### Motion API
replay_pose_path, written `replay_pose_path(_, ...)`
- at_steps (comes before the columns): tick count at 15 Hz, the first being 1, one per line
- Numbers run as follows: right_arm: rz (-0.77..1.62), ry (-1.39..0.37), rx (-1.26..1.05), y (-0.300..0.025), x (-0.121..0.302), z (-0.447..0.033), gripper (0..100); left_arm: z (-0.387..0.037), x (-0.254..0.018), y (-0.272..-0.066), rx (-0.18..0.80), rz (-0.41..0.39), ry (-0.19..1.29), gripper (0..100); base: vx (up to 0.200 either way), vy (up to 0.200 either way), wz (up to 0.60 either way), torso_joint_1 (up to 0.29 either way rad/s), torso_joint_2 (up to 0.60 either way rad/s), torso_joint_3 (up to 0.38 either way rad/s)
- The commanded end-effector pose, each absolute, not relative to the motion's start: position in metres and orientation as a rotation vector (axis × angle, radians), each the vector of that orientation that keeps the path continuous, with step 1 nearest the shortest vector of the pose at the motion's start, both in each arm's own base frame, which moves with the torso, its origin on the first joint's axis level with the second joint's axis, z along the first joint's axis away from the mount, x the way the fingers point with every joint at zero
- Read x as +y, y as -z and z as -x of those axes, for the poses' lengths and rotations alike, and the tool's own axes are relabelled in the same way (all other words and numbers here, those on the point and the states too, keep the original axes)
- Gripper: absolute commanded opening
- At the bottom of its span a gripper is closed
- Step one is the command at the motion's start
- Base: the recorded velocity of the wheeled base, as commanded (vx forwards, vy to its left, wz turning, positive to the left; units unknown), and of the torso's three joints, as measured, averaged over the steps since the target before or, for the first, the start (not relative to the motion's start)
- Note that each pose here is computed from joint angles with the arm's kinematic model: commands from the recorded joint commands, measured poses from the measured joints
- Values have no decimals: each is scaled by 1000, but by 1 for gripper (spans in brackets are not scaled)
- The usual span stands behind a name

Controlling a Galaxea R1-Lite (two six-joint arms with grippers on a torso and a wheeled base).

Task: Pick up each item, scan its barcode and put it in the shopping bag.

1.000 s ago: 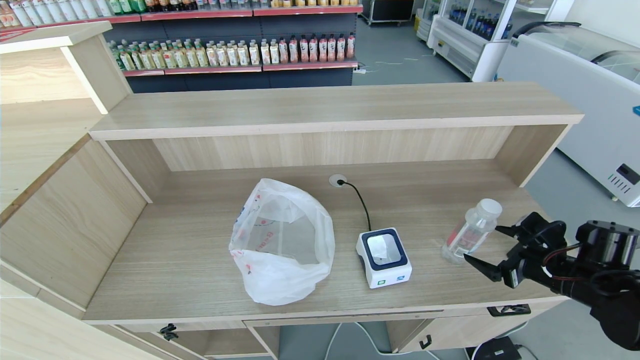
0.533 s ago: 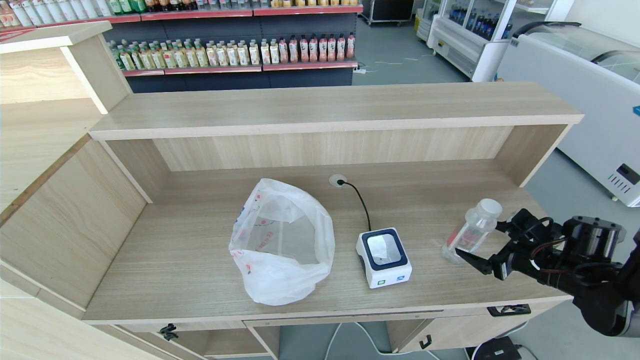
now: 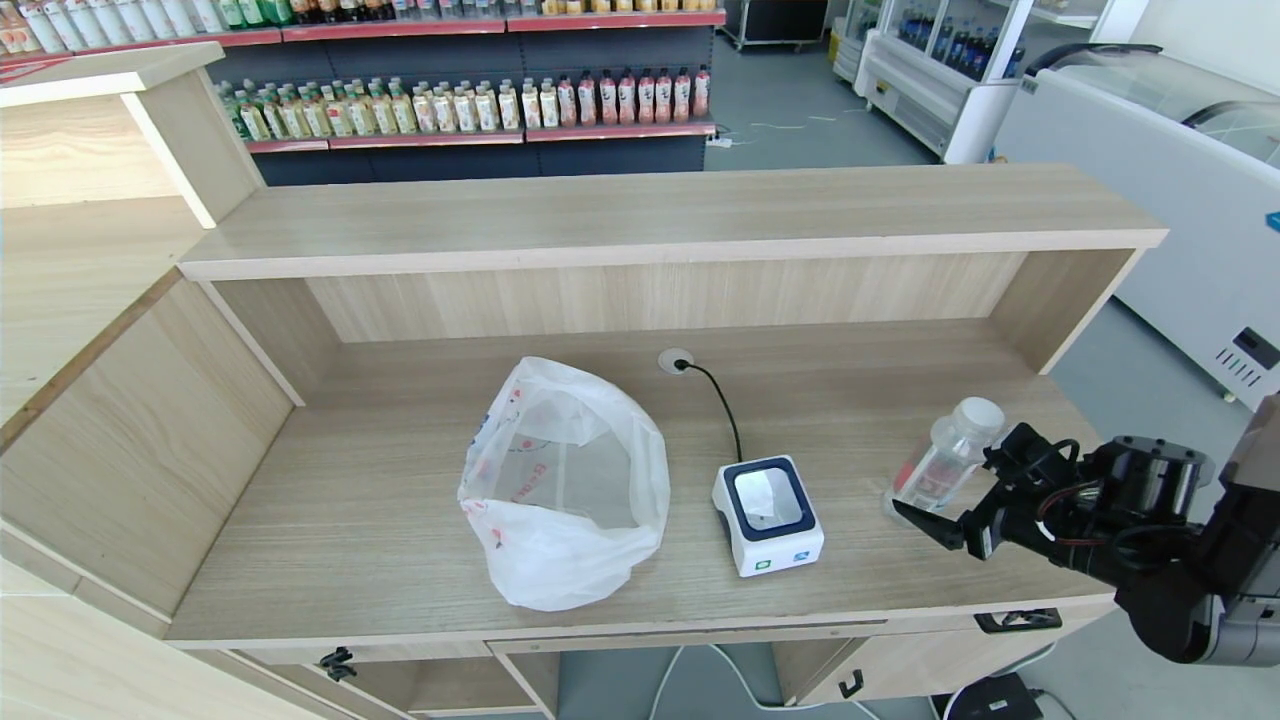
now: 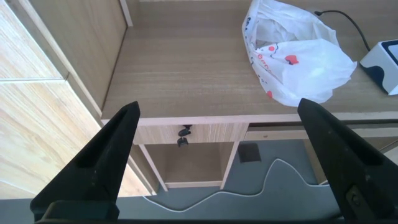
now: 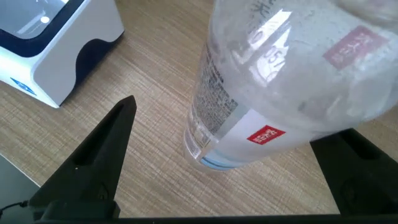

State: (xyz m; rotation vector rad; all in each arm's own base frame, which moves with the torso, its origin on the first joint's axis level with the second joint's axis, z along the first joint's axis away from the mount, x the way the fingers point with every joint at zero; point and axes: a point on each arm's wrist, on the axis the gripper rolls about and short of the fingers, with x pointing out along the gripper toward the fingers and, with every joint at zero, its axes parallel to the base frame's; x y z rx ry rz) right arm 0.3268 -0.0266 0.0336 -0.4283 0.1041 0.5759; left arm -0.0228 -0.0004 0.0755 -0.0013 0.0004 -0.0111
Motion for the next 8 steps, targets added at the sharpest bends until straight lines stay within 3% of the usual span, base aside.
replay_pose_path(1,423,-589,95,-30,-24,-336,100,23,0,-75,0,2,11,100,0,0,0,0,0,0)
replay_pose_path(8,376,-626,37,-29,-7,-357,100,23,0,-75,0,2,11,100,0,0,0,0,0,0)
